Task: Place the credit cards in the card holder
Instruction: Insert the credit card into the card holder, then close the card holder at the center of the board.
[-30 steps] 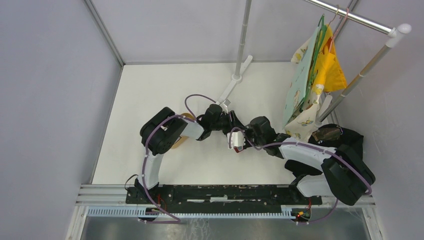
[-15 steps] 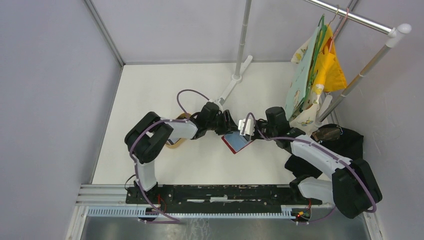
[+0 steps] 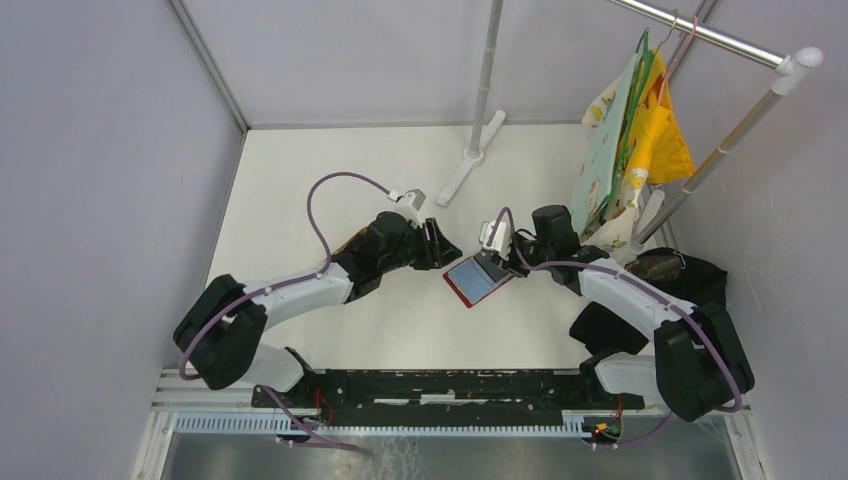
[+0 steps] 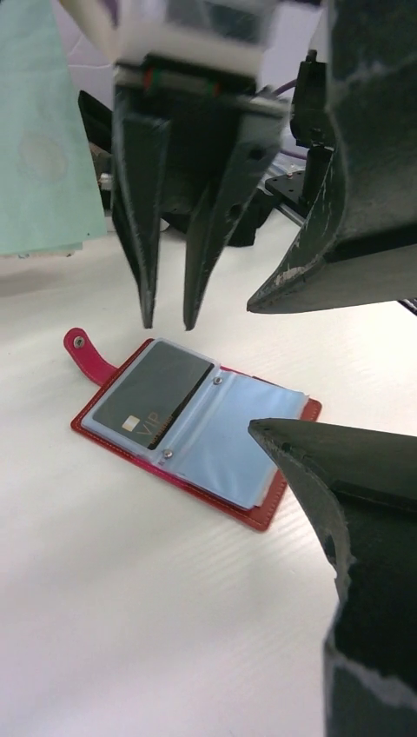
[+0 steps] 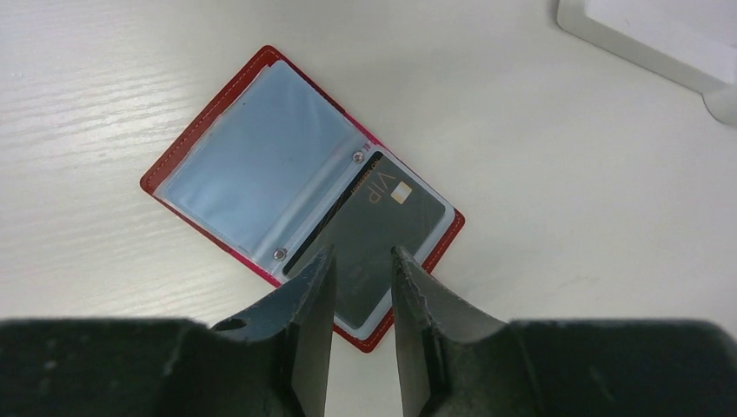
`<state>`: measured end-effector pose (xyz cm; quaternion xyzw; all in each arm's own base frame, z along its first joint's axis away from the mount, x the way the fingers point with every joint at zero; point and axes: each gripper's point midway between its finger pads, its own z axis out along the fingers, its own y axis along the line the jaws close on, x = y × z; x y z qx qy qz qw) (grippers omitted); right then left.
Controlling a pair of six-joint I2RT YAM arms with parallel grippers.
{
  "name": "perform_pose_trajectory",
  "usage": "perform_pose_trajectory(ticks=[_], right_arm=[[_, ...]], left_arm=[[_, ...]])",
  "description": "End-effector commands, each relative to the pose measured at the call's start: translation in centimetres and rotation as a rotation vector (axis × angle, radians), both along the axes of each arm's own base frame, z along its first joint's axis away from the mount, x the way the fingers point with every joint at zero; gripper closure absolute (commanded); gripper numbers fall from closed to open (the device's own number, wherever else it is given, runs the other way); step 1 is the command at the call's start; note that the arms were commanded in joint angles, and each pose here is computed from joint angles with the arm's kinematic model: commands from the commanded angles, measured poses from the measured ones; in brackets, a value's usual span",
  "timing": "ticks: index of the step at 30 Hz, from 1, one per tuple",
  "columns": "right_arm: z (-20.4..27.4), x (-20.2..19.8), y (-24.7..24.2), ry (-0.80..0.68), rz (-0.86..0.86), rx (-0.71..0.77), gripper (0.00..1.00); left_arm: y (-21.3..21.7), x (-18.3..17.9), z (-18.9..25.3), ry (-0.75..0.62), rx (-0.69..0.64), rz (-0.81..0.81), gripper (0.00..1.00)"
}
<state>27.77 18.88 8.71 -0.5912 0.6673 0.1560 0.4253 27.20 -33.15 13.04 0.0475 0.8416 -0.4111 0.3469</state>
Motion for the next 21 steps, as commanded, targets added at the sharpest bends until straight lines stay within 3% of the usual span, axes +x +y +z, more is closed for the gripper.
perform_pose_trajectory(ticks=[1, 7, 13, 21], right_arm=[[1.6, 1.7, 0.3, 0.01, -0.066, 0.041, 0.64], [0.4, 2.5, -0.4, 0.088, -0.142, 0.047, 0.6], [-1.3, 3.0, -1.2, 0.206, -0.198, 0.04, 0.59], [-2.7, 3.4, -1.9, 0.332, -0.275, 0.09, 0.57]], left_arm=[[2.6, -0.6, 2.8, -0.145, 0.005, 0.055, 0.45], [4.5, -1.2, 5.1, -0.212, -0.034, 0.107, 0.37], [4.7, -1.5, 2.7, -0.145, -0.01, 0.116, 0.04], [3.6, -2.9, -1.4, -0.023, 0.009, 0.166, 0.06]])
